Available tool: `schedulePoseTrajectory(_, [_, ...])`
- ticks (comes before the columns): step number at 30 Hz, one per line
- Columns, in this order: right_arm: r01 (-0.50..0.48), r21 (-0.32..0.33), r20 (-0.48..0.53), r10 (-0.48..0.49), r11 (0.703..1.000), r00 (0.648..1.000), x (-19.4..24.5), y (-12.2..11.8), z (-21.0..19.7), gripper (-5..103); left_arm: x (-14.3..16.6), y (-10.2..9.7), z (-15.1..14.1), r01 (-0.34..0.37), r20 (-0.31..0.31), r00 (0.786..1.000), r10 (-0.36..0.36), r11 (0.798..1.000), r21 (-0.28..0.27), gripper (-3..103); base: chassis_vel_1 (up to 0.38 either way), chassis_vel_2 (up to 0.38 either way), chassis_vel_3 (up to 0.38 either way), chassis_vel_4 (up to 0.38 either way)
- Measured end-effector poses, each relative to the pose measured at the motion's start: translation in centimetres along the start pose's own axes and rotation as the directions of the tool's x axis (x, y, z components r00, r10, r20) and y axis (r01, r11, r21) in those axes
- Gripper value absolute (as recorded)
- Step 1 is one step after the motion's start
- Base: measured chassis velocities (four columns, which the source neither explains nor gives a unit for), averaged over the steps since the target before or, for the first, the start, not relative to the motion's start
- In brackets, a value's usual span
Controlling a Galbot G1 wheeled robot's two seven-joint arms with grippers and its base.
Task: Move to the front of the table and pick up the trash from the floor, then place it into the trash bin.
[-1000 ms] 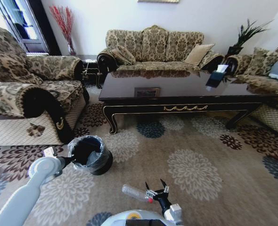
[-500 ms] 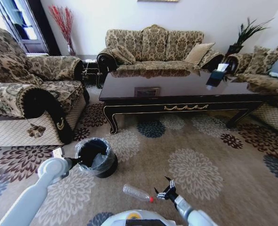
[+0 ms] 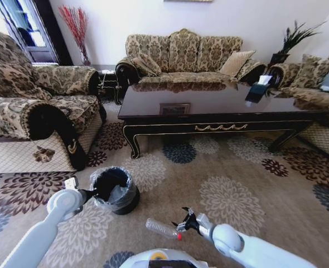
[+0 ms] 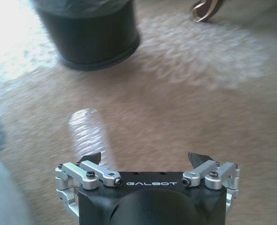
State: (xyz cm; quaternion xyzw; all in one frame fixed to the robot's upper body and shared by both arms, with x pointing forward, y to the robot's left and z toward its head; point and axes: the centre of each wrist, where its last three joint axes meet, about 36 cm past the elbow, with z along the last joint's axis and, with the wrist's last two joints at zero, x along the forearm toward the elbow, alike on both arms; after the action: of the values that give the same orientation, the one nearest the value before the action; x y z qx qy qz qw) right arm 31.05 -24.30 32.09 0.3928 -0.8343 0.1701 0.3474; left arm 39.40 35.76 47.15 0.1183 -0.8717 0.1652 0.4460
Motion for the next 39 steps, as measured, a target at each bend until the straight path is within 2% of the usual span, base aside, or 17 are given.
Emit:
schedulePoseTrajectory(6, [0.083, -0.02, -0.033, -0.083, 0.996, 0.996, -2.5, 2.1, -0.3, 100, -0.1, 0.5, 0.2, 0.012, -0.006, 1.0, -0.012, 1.0, 0.007, 0, 0.0, 0.0, 0.0, 0.0])
schedulePoseTrajectory(14, [0.12, -0.029, -0.052, -0.121, 0.992, 0.991, -6.2, 3.3, -1.1, 100, -0.3, 0.8, 0.1, 0.018, -0.008, 1.0, -0.018, 1.0, 0.013, 0, 0.0, 0.0, 0.0, 0.0])
schedulePoseTrajectory(22, [0.102, 0.018, -0.122, -0.099, 0.995, 0.988, -9.3, 2.3, 0.7, 100, -0.3, 0.2, 0.3, 0.008, -0.013, 1.0, -0.008, 1.0, 0.004, 0, 0.0, 0.0, 0.0, 0.0])
schedulePoseTrajectory(25, [0.083, 0.071, -0.151, -0.072, 0.994, 0.986, -10.2, 1.3, 2.2, 103, 0.0, -0.1, 0.2, 0.003, -0.008, 1.0, -0.003, 1.0, -0.001, 0, 0.0, 0.0, 0.0, 0.0])
schedulePoseTrajectory(28, [0.08, 0.084, -0.16, -0.066, 0.993, 0.985, -10.4, 1.0, 2.7, 97, 0.2, -0.2, 0.2, -0.001, -0.006, 1.0, 0.001, 1.0, -0.003, 0, 0.0, 0.0, 0.0, 0.0])
schedulePoseTrajectory(31, [0.084, 0.089, -0.163, -0.068, 0.992, 0.984, -10.2, 0.9, 2.8, 82, 0.3, -0.4, 0.2, -0.003, -0.005, 1.0, 0.003, 1.0, -0.005, 0, 0.0, 0.0, 0.0, 0.0])
schedulePoseTrajectory(33, [0.082, 0.092, -0.162, -0.066, 0.992, 0.985, -10.1, 0.9, 2.8, 82, 0.3, -0.4, 0.2, -0.004, -0.005, 1.0, 0.004, 1.0, -0.005, 0, 0.0, 0.0, 0.0, 0.0])
schedulePoseTrajectory(34, [0.08, 0.092, -0.161, -0.064, 0.993, 0.985, -10.0, 0.8, 2.9, 71, 0.3, -0.6, 0.3, -0.007, -0.006, 1.0, 0.007, 1.0, -0.006, 0, 0.0, 0.0, 0.0, 0.0])
schedulePoseTrajectory(37, [0.078, 0.089, -0.158, -0.063, 0.993, 0.985, -9.5, 0.9, 2.9, 65, 0.3, -0.8, 0.4, -0.012, -0.008, 1.0, 0.012, 1.0, -0.008, 0, 0.0, 0.0, 0.0, 0.0])
schedulePoseTrajectory(39, [0.074, 0.089, -0.149, -0.06, 0.993, 0.987, -8.9, 1.0, 2.8, 54, 0.3, -1.1, 0.6, -0.015, -0.013, 1.0, 0.014, 1.0, -0.013, 0, 0.0, 0.0, 0.0, 0.0])
